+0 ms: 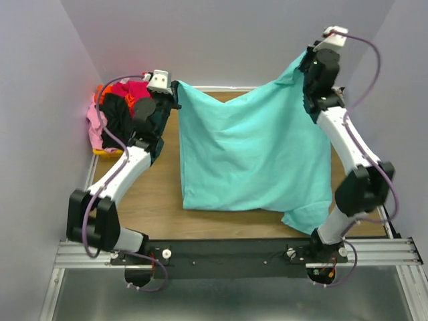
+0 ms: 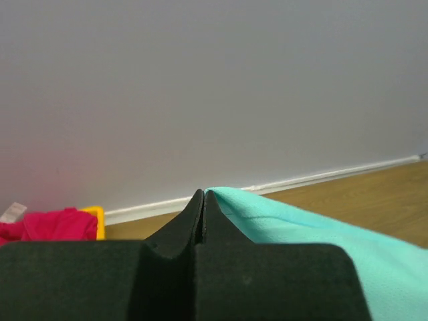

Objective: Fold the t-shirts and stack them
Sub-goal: Flatten the tshirt out

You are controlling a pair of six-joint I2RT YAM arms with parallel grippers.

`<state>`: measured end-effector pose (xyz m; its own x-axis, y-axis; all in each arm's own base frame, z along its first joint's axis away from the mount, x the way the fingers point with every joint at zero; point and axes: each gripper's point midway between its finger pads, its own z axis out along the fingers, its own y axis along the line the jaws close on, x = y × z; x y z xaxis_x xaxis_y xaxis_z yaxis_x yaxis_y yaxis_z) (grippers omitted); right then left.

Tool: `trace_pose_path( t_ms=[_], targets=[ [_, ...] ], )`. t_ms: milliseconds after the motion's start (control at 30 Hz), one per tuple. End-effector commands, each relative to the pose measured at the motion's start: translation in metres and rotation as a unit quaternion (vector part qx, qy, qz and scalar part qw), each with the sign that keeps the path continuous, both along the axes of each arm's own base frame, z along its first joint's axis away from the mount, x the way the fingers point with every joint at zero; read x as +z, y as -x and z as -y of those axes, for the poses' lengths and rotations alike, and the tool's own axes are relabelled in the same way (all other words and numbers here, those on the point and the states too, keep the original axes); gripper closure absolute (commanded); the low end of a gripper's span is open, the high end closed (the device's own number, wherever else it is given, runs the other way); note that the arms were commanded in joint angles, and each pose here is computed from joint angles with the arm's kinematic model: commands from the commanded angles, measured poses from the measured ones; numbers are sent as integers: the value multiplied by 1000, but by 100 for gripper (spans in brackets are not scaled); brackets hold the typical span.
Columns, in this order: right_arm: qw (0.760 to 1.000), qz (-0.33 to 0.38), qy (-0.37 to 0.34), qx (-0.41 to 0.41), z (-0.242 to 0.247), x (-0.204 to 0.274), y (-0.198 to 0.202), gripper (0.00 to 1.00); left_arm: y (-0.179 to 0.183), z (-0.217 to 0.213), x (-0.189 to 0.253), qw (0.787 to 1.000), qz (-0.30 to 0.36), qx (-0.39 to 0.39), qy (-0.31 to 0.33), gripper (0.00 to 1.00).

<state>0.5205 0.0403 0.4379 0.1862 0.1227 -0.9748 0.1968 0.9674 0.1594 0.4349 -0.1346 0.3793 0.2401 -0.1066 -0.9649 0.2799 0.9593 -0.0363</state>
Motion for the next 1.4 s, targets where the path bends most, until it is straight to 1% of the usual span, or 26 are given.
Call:
trace_pose_path(
  t_ms=[0, 33, 67, 100, 133, 167, 200, 300, 367, 400, 433, 467, 500, 600, 833, 933, 1100, 1133, 1267, 1367],
  targets=[
    [998, -20, -27, -49, 30, -51, -73, 99, -66, -25, 13, 997, 20, 76, 24, 77],
    [998, -40, -25, -44, 29, -70, -90, 86, -93, -24, -16, 996, -8, 84, 18, 62],
    [998, -51, -24, -35, 27, -78, -104, 35, -105, -24, -20, 996, -12, 90, 19, 47],
    [998, -43, -29, -27, 26, -67, -119, 14, -115, -24, -20, 996, -12, 90, 15, 32],
    [996, -76, -31, -19, 20, -102, -138, 3, -125, -21, -5, 996, -7, 88, 12, 5],
    [993, -111, -31, -9, 15, -124, -142, 0, -136, -16, -18, 996, -21, 83, 7, 2],
    [991, -125, -39, 6, 9, -136, -142, 0, -137, -11, -11, 997, -15, 71, 9, 2],
    [988, -140, -53, 22, 3, -146, -131, 0, -130, -1, -6, 998, -10, 54, 14, 2],
    [984, -161, -61, 36, -1, -159, -115, 0, -119, 2, -7, 999, -14, 47, 14, 2],
    [983, -168, -69, 38, -2, -164, -108, 0, -113, 3, -22, 999, -28, 41, 14, 2],
    [980, -176, -75, 46, -5, -169, -102, 0, -105, 9, -21, 999, -29, 30, 17, 2],
    [976, -197, -78, 46, -4, -185, -86, 0, -100, 12, -27, 999, -37, 20, 17, 2],
    [974, -206, -83, 46, -4, -192, -79, 0, -95, 19, -35, 999, -45, 5, 17, 2],
    [962, -246, -107, 46, -5, -228, -50, 0, -77, 32, -85, 994, -100, -19, 25, 2],
    [941, -305, -140, 46, -8, -281, -3, 0, -50, 60, -150, 983, -175, -52, 32, 2],
    [933, -321, -157, 47, -11, -297, 9, 0, -38, 76, -169, 976, -200, -84, 37, 2],
    [912, -367, -175, 54, -17, -340, 24, 0, -31, 100, -197, 963, -235, -123, 47, 2],
    [907, -378, -176, 57, -20, -351, 25, 0, -30, 105, -208, 960, -247, -126, 48, 2],
    [897, -398, -182, 63, -24, -371, 28, 0, -27, 112, -235, 950, -280, -129, 57, 2],
    [890, -411, -187, 71, -29, -382, 30, 0, -27, 107, -256, 945, -305, -101, 63, 2]
  ],
)
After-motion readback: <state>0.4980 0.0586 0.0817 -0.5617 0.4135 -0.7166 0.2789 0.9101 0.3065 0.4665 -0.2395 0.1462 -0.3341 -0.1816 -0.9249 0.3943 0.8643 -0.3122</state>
